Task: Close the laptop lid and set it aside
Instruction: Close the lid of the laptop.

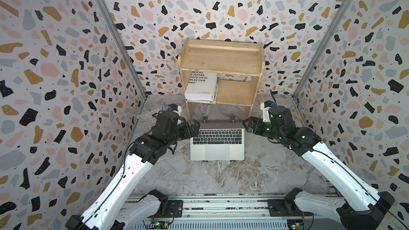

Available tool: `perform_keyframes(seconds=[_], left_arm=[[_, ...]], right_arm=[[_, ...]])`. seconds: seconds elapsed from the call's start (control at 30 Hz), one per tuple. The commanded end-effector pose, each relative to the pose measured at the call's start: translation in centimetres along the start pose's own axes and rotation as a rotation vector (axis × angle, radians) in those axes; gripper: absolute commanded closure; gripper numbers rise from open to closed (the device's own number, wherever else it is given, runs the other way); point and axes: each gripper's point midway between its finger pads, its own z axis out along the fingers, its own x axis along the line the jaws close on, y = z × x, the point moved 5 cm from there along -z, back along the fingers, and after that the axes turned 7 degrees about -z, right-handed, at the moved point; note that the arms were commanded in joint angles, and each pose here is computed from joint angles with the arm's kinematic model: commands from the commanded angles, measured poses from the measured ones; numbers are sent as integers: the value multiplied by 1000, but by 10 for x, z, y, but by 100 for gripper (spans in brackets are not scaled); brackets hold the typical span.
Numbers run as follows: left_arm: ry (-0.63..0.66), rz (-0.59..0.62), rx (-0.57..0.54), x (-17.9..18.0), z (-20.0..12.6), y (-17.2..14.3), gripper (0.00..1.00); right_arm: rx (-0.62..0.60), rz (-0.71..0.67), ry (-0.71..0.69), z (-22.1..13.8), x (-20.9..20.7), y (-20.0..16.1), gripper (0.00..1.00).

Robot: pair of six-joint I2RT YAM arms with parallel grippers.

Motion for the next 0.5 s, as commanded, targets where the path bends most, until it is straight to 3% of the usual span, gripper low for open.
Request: perform_keyframes(seconds=[0.0, 0.47], left_arm=[[33, 11, 39, 9, 0, -12, 1], [40, 9, 54, 15, 0, -22, 1]], right_arm=[[-4, -1, -6, -8, -1, -5, 15], [21, 1, -18, -7, -9, -18, 15]])
